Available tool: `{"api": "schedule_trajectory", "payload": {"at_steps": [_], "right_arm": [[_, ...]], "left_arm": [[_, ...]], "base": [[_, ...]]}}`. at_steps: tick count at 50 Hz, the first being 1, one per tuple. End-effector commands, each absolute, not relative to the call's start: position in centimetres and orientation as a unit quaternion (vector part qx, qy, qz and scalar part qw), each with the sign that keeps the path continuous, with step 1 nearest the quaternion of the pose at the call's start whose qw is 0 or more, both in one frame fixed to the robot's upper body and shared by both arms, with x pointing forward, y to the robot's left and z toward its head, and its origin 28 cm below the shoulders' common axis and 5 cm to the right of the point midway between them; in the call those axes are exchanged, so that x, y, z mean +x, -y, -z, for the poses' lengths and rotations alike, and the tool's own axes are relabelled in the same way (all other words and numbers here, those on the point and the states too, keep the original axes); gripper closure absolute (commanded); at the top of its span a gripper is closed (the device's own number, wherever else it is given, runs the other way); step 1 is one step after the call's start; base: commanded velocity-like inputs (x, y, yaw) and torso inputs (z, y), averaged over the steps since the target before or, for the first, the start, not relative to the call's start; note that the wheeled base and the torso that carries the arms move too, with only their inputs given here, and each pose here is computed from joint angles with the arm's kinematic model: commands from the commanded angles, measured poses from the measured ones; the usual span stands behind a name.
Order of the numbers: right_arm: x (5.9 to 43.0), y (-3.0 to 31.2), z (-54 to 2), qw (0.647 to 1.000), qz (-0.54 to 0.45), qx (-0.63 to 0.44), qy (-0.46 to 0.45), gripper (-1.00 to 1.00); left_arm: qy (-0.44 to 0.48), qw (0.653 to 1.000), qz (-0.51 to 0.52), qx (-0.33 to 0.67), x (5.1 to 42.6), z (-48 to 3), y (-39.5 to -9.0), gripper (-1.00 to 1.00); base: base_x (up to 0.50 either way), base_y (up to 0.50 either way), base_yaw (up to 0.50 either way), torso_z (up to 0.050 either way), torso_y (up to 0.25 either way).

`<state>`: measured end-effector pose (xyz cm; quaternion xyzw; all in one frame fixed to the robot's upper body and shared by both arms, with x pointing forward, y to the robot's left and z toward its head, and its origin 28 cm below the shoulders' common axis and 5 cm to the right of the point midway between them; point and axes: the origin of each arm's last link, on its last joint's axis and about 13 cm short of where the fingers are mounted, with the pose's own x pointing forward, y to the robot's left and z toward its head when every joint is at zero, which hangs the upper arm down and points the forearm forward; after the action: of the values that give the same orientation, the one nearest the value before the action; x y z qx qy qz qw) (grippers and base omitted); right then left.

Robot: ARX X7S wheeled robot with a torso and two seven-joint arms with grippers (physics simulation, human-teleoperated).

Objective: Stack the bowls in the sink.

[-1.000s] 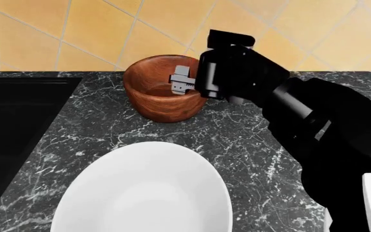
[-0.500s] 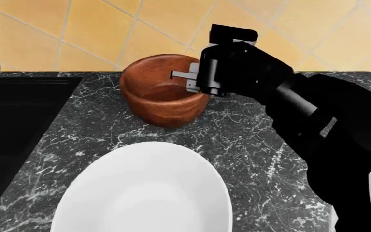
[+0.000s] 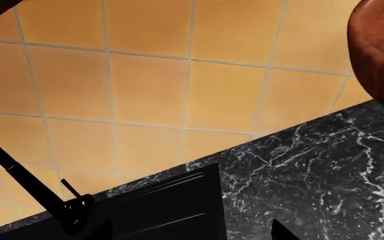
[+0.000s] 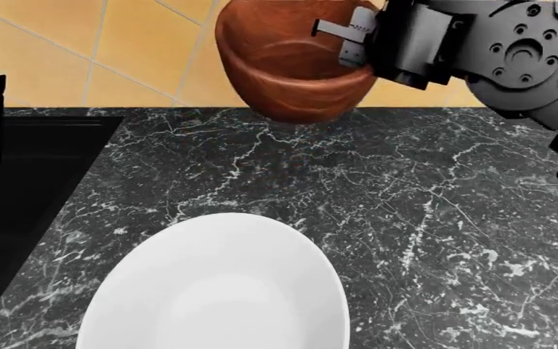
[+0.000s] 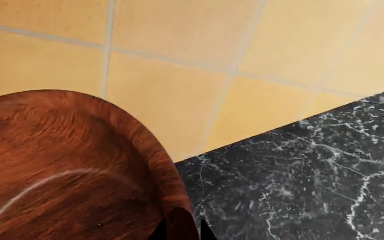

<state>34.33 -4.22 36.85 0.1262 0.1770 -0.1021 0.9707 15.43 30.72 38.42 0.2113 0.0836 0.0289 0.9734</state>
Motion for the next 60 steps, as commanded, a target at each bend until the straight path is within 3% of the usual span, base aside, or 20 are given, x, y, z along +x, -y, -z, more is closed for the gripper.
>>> {"api": "schedule_trajectory", "payload": {"at_steps": [1,17,33,60], "right_arm": [[30.7,6.6,-39.6,0.976,0.128,0.115,-0.132,1.0],[27.6,9.0,-41.5,0.978,0.151,0.101,-0.103,1.0],[24.5,11.2,-43.1,0.974,0.186,0.11,-0.071,1.0],[23.3,12.1,-41.7,0.971,0.209,0.09,-0.077,1.0]], "left_arm": [[-0.074,0.981,0.013,0.18,14.7,-39.4,-29.8,-1.0],[-0.111,0.978,0.108,0.139,14.8,-39.7,-27.7,-1.0],[-0.208,0.939,0.187,0.2,13.8,-38.9,-26.1,-1.0],[-0.285,0.917,0.173,0.216,15.1,-36.2,-26.2,-1.0]], "base": [[0.0,0.0,0.0,0.0,0.01],[0.0,0.0,0.0,0.0,0.0],[0.0,0.0,0.0,0.0,0.0],[0.0,0.0,0.0,0.0,0.0]]}}
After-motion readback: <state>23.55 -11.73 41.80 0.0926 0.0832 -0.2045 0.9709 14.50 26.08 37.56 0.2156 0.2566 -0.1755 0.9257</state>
